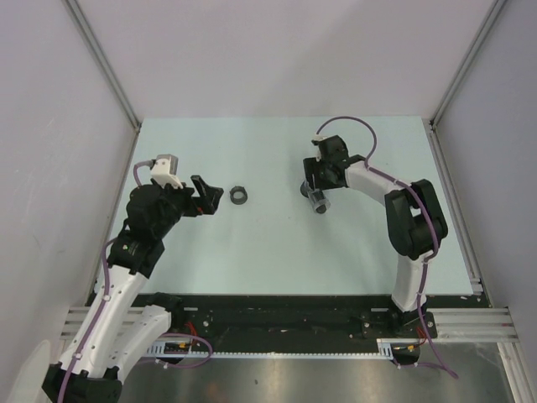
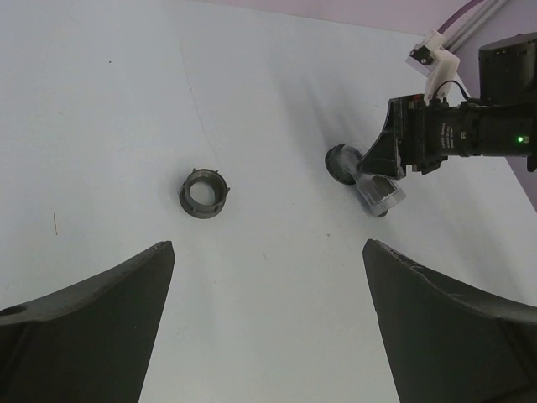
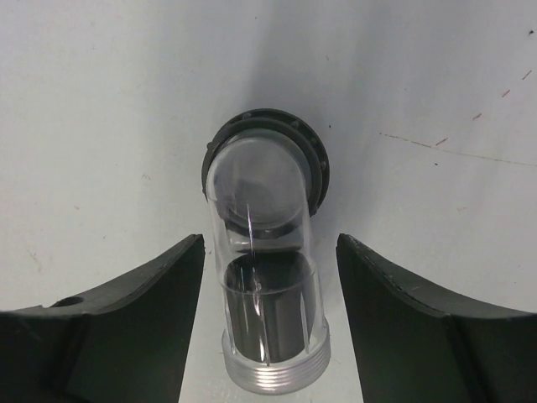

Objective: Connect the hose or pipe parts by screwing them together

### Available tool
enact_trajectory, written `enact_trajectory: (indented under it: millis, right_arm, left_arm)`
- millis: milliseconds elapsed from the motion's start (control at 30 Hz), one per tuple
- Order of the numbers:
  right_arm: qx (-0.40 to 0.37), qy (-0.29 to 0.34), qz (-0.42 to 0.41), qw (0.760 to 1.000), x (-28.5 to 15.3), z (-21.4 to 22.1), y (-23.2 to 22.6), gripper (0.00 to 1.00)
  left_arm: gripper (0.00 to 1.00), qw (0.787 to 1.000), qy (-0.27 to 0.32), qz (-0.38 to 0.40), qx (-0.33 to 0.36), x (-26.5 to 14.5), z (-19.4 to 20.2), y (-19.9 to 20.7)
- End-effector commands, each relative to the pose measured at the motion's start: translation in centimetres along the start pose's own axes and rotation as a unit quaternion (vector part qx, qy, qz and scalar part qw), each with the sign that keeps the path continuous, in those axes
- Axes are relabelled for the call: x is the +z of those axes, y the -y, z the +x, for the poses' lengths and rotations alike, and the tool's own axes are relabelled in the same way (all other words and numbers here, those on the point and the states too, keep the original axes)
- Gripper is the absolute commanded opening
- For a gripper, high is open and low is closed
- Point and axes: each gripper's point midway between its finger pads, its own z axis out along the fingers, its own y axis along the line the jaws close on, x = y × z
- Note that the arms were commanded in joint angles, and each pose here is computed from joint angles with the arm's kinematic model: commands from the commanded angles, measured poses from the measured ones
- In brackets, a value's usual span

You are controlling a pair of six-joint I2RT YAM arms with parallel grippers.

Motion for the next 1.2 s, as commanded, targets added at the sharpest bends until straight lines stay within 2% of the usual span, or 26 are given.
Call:
enact_trajectory:
  millis: [0,200,233,333,533,600,700,800,867,967,1000,1033,1167]
  right_arm:
    - [-0.029,0.002,0.049,0.998,0.3,-0.8,1.0,0.68]
    - [-0.038,-0.031,0.051,0.997,0.0,0.9,1.0,0.59]
    - [-0.04,-0.032,0.053,0.997,-0.3,0.9,0.8,0.51]
    - [-0.047,-0.03,0.053,0.997,-1.7,0.9,0.3,0.43]
    - [-0.065,-0.044,0.032,0.996,-4.2,4.1,-2.3,0.43]
    - [-0.077,-0.056,0.026,0.995,-5.2,6.6,-3.3,0.44]
    - [-0.078,-0.058,0.018,0.995,-6.8,8.5,-4.4,0.51]
    - [-0.072,-0.047,0.012,0.996,-7.8,8.6,-4.8,0.64]
    - [-0.071,-0.048,0.008,0.996,-8.0,8.6,-5.0,0.68]
    - [-0.072,-0.045,-0.005,0.996,-8.2,8.4,-5.4,0.87]
    - [-0.076,-0.044,-0.01,0.996,-8.3,8.4,-5.6,0.96]
    - [-0.079,-0.045,-0.018,0.996,-8.2,8.4,-5.8,0.99]
    - [-0.099,-0.056,-0.033,0.993,-7.4,8.5,-6.5,1.0]
  left_arm:
    - [1.0,1.0,0.008,-0.001,-0.009,0.2,-0.2,0.1]
    - [0.99,1.0,0.01,0.002,-0.006,0.1,-0.2,0.2]
    - [0.99,1.0,0.012,0.002,-0.006,0.0,-0.3,0.2]
    - [0.98,1.0,0.014,0.002,-0.006,-0.2,-0.2,0.2]
    - [0.98,1.0,0.013,0.005,-0.008,-0.4,-0.1,0.3]
    - [0.98,1.0,0.013,0.004,-0.008,-0.4,-0.1,0.2]
    - [0.98,1.0,0.015,0.005,-0.008,-0.5,-0.2,0.3]
    - [0.98,1.0,0.015,0.007,-0.008,-0.6,-0.2,0.5]
    - [0.98,1.0,0.014,0.008,-0.008,-0.6,-0.2,0.5]
    - [0.98,1.0,0.013,0.006,-0.008,-0.6,-0.1,0.5]
    - [0.98,1.0,0.015,0.006,-0.007,-0.7,-0.2,0.5]
    - [0.98,1.0,0.016,0.006,-0.006,-0.7,-0.2,0.5]
    - [0.98,1.0,0.016,0.002,-0.006,-0.8,-0.2,0.4]
